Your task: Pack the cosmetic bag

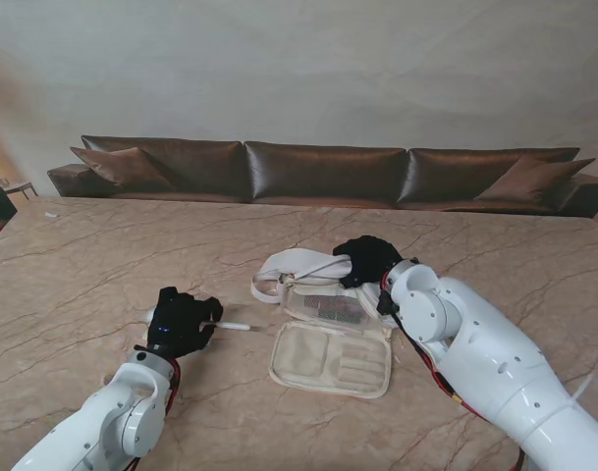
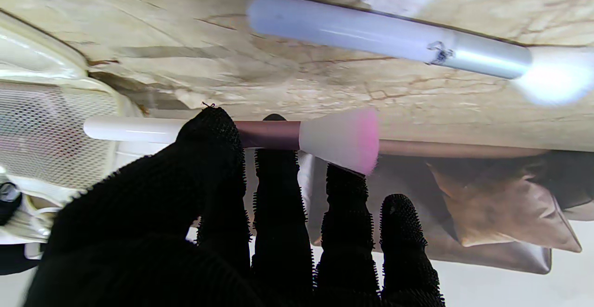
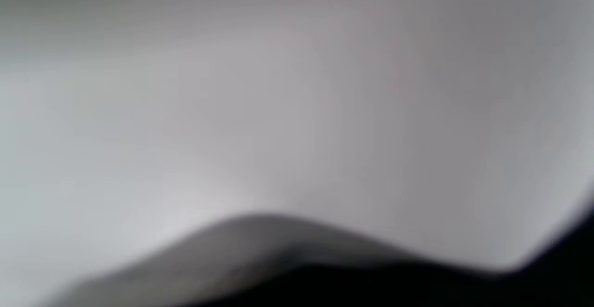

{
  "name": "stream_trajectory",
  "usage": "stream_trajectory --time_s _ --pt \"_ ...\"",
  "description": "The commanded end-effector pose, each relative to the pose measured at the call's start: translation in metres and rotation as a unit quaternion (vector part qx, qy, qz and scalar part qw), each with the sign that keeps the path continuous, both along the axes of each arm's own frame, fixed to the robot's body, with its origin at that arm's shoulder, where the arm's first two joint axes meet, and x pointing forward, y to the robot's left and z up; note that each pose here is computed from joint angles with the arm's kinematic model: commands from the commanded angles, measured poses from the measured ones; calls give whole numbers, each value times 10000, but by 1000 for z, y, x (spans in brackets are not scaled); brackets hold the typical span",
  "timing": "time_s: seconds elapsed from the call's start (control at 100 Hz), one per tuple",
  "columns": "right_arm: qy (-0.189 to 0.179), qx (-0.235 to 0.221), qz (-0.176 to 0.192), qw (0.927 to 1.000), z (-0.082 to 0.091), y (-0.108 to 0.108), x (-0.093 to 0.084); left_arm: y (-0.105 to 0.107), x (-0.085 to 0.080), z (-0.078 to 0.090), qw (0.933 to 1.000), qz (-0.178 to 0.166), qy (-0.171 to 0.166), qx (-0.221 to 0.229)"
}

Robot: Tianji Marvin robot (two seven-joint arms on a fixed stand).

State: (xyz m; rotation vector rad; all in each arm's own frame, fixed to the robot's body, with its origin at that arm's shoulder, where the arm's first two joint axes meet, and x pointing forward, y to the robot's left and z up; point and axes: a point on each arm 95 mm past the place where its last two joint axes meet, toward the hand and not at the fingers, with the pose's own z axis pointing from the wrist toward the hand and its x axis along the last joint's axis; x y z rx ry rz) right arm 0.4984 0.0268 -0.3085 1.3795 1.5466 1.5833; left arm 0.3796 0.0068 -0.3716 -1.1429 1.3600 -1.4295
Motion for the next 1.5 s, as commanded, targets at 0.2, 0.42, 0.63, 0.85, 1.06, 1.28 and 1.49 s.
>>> stream_trajectory --time_s 0.2,0.42,0.63,0.85,1.06,1.28,1.49 --pt "-97 98 32 9999 7 9 0 -36 -22 -7 9993 -266 64 -251" --pt "-112 102 19 9999 8 10 -2 -59 -31 1 9987 -432 25 -282" --pt "-113 101 8 9999 8 11 -3 -76 -30 3 9975 -690 88 -145" --pt "-105 139 28 9998 9 13 -3 -92 -20 1 9959 -886 156 43" --pt "-106 187 33 9998 9 15 -3 -107 -9 -2 9944 -1001 231 248" --pt "-90 230 25 9997 11 16 -3 -120 -6 -7 9931 -1096 235 349" --pt "-82 258 27 9996 11 18 -3 -130 -4 -12 9919 -1187 227 397"
